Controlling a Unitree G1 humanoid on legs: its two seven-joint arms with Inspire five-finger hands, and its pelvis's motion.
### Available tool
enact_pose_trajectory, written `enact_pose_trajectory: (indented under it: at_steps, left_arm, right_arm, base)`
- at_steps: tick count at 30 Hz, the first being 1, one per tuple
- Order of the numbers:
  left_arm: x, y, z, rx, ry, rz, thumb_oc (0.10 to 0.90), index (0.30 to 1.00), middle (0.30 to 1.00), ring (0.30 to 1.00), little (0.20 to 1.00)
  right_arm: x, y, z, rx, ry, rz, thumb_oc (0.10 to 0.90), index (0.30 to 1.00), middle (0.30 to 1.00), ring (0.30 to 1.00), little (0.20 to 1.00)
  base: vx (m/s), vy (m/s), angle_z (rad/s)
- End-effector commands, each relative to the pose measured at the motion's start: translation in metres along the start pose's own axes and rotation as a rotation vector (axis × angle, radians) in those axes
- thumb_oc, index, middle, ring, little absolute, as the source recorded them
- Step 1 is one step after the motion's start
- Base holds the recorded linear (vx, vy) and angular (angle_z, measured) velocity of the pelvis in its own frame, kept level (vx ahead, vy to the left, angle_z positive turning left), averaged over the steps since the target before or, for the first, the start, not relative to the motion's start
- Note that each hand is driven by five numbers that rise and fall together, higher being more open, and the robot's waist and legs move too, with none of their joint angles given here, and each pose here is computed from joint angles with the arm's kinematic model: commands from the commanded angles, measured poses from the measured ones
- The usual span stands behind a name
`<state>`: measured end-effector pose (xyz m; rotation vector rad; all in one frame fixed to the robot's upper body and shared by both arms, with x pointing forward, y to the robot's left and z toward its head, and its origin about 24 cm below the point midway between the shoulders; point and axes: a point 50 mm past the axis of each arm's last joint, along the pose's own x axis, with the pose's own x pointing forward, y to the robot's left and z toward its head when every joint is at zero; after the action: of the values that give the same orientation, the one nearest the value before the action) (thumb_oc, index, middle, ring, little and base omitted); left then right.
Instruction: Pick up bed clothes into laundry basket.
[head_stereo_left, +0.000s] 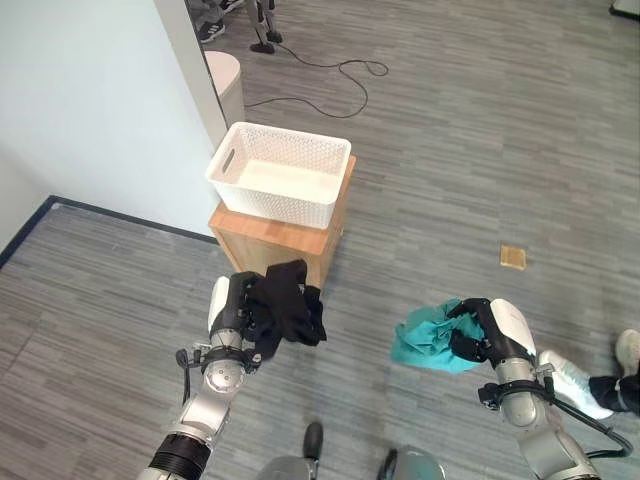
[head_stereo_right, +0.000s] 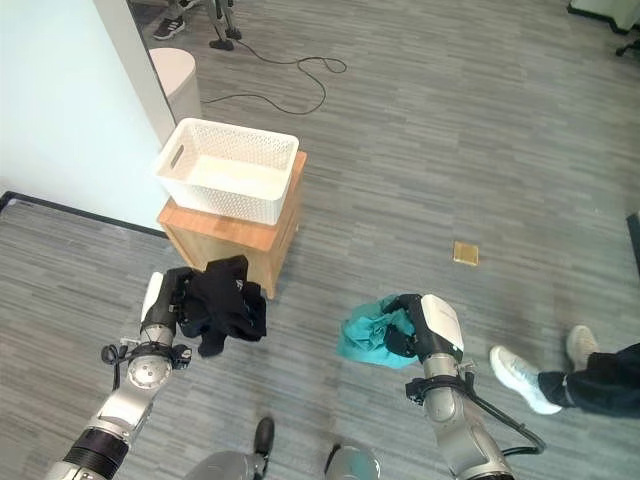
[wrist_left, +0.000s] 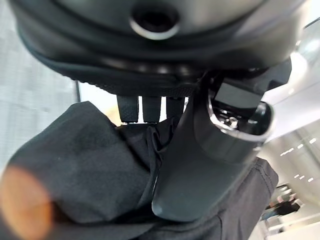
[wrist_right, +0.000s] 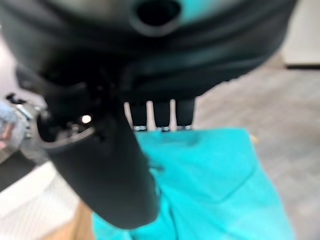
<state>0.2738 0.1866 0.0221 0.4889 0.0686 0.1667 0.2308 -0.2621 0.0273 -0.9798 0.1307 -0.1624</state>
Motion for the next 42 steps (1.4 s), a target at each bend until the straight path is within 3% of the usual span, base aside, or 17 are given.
enact_pose_trajectory:
  at_steps: [1,11,17,20,25,26,34,42]
  left_arm:
    - [0.0,0.022,0.024,0.055,-0.183,0.057,0.4,0.3,0.3,0.3,0.3]
    - [-0.013,0.019,0.009,0.06,-0.149,0.012,0.4,0.3,0.3,0.3,0.3]
    - [-0.024,0.015,-0.002,0.073,-0.125,-0.05,0.4,0.3,0.3,0.3,0.3]
    - [-0.035,0.011,-0.018,0.054,-0.065,-0.097,0.4,0.3,0.3,0.3,0.3]
    - [-0.05,0.011,-0.041,0.0,0.042,-0.14,0.4,0.3,0.3,0.3,0.3]
    - [-0.056,0.011,-0.049,0.003,0.079,-0.161,0.4,0.3,0.3,0.3,0.3]
    - [-0.079,-0.006,-0.079,-0.006,0.238,-0.23,0.4,0.3,0.3,0.3,0.3]
    - [-0.079,-0.005,-0.085,-0.004,0.266,-0.232,0.4,0.3,0.3,0.3,0.3]
  right_arm:
    - [0.019,-0.056,0.038,0.004,-0.201,-0.272,0.4,0.3,0.3,0.3,0.3]
    - [0.011,-0.106,0.066,-0.071,-0.37,-0.449,0.4,0.3,0.3,0.3,0.3]
    - [0.02,-0.215,0.131,-0.256,-0.625,-0.764,0.4,0.3,0.3,0.3,0.3]
    - [0.037,-0.258,0.148,-0.351,-0.577,-0.826,0.4,0.3,0.3,0.3,0.3]
    - [0.056,-0.288,0.167,-0.394,-0.515,-0.847,0.4,0.3,0.3,0.3,0.3]
    - [0.056,-0.306,0.173,-0.411,-0.482,-0.893,0.4,0.3,0.3,0.3,0.3]
    - [0.068,-0.293,0.164,-0.433,-0.421,-0.844,0.4,0.3,0.3,0.3,0.3]
    - [0.072,-0.283,0.179,-0.433,-0.456,-0.856,0.4,0.3,0.3,0.3,0.3]
  base:
    - [0.22,-0.097,1.14]
    - [0.1,-0.085,0.36]
    - [0.03,-0.095,0.09]
    - [0.0,-0.112,0.34]
    - [-0.02,-0.06,0.32]
    - [-0.09,-0.067,0.28]
    - [0.18,0.107,0.31]
    - [0.07,0.078,-0.01]
